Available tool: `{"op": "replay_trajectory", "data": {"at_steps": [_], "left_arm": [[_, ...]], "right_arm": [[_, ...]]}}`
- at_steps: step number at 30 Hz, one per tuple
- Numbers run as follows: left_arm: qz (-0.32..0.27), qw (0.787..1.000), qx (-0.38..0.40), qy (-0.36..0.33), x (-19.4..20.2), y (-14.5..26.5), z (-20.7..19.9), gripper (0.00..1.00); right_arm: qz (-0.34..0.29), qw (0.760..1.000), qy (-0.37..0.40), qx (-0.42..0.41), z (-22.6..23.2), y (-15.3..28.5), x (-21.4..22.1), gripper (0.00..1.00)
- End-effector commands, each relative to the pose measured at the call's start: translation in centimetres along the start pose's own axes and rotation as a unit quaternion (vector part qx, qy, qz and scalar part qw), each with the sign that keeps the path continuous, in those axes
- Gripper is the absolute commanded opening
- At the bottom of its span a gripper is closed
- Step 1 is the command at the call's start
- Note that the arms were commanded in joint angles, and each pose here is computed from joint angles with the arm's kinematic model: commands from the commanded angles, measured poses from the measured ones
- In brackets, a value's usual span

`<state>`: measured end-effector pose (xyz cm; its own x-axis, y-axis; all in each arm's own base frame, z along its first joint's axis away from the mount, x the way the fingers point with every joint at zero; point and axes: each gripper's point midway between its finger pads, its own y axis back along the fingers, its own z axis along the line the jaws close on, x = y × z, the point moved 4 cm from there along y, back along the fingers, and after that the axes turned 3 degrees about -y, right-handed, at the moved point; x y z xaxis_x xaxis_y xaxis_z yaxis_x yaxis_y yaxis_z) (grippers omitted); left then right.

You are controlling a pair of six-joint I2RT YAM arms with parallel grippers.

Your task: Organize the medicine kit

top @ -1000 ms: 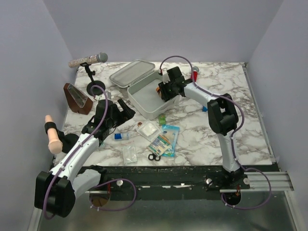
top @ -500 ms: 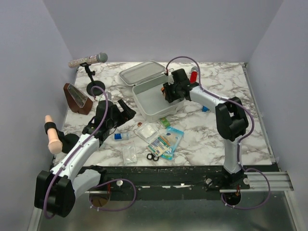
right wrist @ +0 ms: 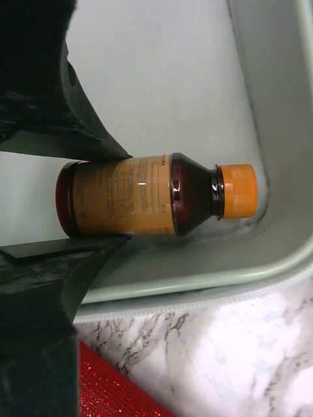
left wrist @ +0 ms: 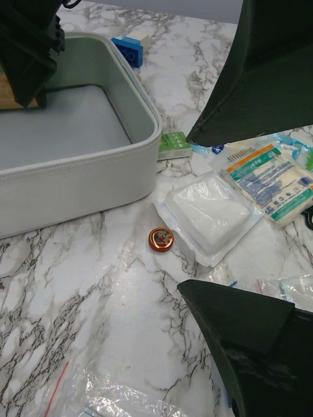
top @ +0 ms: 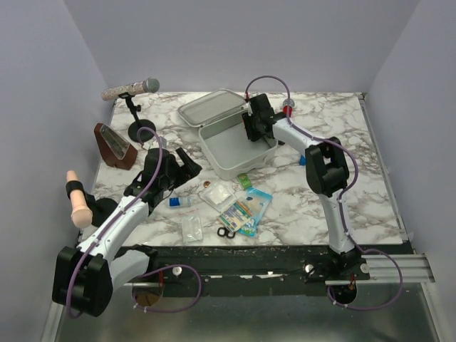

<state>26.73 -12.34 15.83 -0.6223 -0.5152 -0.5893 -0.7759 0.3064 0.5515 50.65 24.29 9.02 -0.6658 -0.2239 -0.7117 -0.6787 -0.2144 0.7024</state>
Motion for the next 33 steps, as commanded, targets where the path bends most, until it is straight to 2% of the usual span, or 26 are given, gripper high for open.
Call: {"op": "replay_trajectory", "data": {"at_steps": [1,5,7,10,14,18,19,21,25,29,33], "left_arm": [[0.01,1.0,0.003,-0.003,0.3,-0.3,-0.1,0.94],[0.012,1.0,0.004,-0.004,0.3,-0.4,-0.1,0.94],[0.013,1.0,0.005,-0.003,0.3,-0.4,-0.2,0.94],[0.013,1.0,0.005,-0.003,0.4,-0.3,-0.1,0.94],[0.006,1.0,0.007,-0.006,0.2,0.0,-0.2,0.94],[-0.003,1.0,0.01,-0.009,-0.1,0.4,-0.4,0.94],[-0.003,1.0,0.011,-0.009,-0.1,0.5,-0.4,0.94],[-0.004,1.0,0.013,-0.009,-0.2,0.6,-0.5,0.94],[-0.01,1.0,0.026,-0.008,-0.4,1.0,-0.9,0.94],[-0.013,0.999,0.04,-0.001,-0.3,1.1,-1.2,0.94],[-0.007,0.999,0.046,0.003,-0.1,1.0,-1.4,0.94]], "right_arm": [[0.008,0.999,-0.012,0.041,-1.8,-0.4,-0.2,0.48],[0.012,0.999,-0.014,0.049,-2.1,-0.4,0.0,0.67],[0.007,0.999,-0.017,0.049,-2.1,0.0,-0.2,0.73],[-0.01,0.999,-0.023,0.043,-1.9,1.1,-1.1,0.79],[-0.035,0.998,-0.035,0.034,-1.9,3.7,-2.8,0.81],[-0.078,0.995,-0.052,0.015,-1.7,8.6,-5.0,0.84],[-0.089,0.994,-0.056,0.009,-1.6,10.0,-5.4,0.88],[-0.102,0.992,-0.067,0.007,-1.8,12.6,-5.6,0.91],[-0.105,0.987,-0.107,0.052,-3.8,16.4,-3.0,0.91],[-0.057,0.978,-0.151,0.132,-6.9,17.2,4.0,0.92],[-0.008,0.962,-0.217,0.167,-9.2,17.1,10.3,0.98]]}}
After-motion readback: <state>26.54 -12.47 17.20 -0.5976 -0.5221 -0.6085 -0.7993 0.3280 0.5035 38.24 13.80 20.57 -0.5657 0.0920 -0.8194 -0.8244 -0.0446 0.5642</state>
